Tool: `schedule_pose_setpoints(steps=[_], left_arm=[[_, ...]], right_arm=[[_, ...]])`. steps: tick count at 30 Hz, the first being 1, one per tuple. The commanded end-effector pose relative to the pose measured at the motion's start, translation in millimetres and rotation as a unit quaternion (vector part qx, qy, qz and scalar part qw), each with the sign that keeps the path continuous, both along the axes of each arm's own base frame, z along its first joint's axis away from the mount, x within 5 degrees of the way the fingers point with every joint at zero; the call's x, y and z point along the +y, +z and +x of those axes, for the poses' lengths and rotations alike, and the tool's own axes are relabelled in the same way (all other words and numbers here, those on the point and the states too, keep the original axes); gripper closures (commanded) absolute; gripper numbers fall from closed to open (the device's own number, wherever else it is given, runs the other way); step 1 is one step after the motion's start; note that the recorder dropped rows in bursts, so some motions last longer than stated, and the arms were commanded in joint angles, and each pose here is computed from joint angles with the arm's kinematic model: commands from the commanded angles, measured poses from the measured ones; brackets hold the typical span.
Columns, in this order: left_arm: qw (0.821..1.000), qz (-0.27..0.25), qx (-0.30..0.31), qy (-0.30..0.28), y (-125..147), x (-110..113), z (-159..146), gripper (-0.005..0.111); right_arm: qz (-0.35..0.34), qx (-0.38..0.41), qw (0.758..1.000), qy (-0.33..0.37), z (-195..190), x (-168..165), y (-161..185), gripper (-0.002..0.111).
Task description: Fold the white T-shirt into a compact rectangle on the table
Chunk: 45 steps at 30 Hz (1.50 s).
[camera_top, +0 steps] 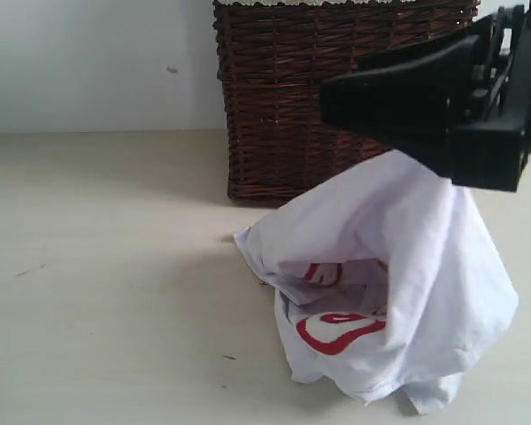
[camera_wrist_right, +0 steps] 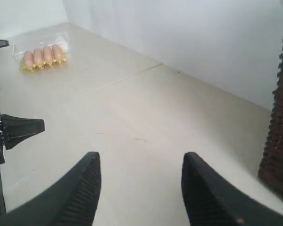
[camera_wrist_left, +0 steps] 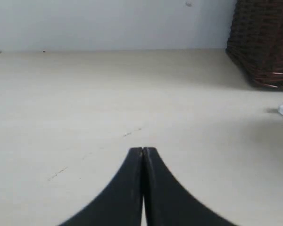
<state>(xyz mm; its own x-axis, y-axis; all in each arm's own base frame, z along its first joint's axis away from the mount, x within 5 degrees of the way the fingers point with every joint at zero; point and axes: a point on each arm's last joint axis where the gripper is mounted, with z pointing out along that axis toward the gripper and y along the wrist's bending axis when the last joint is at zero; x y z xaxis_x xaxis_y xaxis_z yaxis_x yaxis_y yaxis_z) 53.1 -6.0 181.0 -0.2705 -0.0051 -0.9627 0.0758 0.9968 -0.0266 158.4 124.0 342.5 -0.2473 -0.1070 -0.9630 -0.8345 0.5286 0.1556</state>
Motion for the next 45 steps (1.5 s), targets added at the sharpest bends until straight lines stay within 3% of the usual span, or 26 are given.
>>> schedule_pose_setpoints(steps=[1, 4, 15, 17, 22, 24, 26, 29, 33, 38, 39, 42, 44, 45], left_arm=[[1.0, 0.001, -0.005, 0.002, 0.6, 0.3, -0.1, 0.107], [1.0, 0.001, -0.005, 0.002, 0.6, 0.3, -0.1, 0.107], [1.0, 0.001, -0.005, 0.002, 0.6, 0.3, -0.1, 0.107], [1.0, 0.001, -0.005, 0.002, 0.6, 0.3, -0.1, 0.107], [1.0, 0.001, -0.005, 0.002, 0.6, 0.3, -0.1, 0.107], [1.0, 0.016, -0.01, 0.001, 1.2, 0.8, 0.2, 0.107], [0.998, 0.022, -0.054, 0.004, 9.1, 1.5, 1.9, 0.107], [0.992, -0.018, -0.126, 0.017, 22.7, 2.5, 3.2, 0.107], [0.977, -0.029, -0.209, 0.03, 38.0, 5.0, 2.3, 0.107], [0.963, -0.033, -0.264, 0.038, 48.0, 6.7, 0.2, 0.107], [0.96, -0.05, -0.272, 0.039, 49.7, 7.0, -0.2, 0.107], [0.942, -0.203, -0.265, 0.038, 50.5, 7.2, -0.5, 0.107], [0.935, -0.237, -0.261, 0.032, 50.6, 6.3, -0.5, 0.107], [0.938, -0.226, -0.262, 0.026, 50.7, 5.3, -0.5, 0.107]], right_arm=[[-0.025, 0.046, 0.997, -0.058, 12.4, -4.4, -32.5, 0.058], [-0.055, 0.082, 0.99, -0.096, 24.9, -6.1, -59.4, 0.058], [-0.075, 0.071, 0.989, -0.102, 30.1, -6.4, -64.3, 0.062], [-0.081, 0.061, 0.99, -0.1, 29.9, -6.7, -63.8, 0.07], [-0.1, 0.021, 0.99, -0.1, 28.8, -9.3, -59.7, 0.109], [-0.103, 0.016, 0.988, -0.111, 29.9, -11.1, -58.9, 0.108], [-0.105, 0.011, 0.987, -0.122, 30.8, -12.8, -58.0, 0.108], [-0.105, 0.01, 0.986, -0.126, 31.0, -13.5, -57.6, 0.108], [-0.104, 0.01, 0.987, -0.124, 30.8, -13.2, -57.6, 0.108], [-0.104, 0.01, 0.987, -0.123, 30.6, -13.0, -57.6, 0.108], [-0.104, 0.01, 0.987, -0.123, 30.6, -13.0, -57.6, 0.108], [-0.104, 0.011, 0.987, -0.122, 30.5, -12.9, -57.6, 0.108], [-0.104, 0.011, 0.987, -0.122, 30.5, -12.9, -57.6, 0.108], [-0.104, 0.011, 0.987, -0.122, 30.5, -12.9, -57.6, 0.108]])
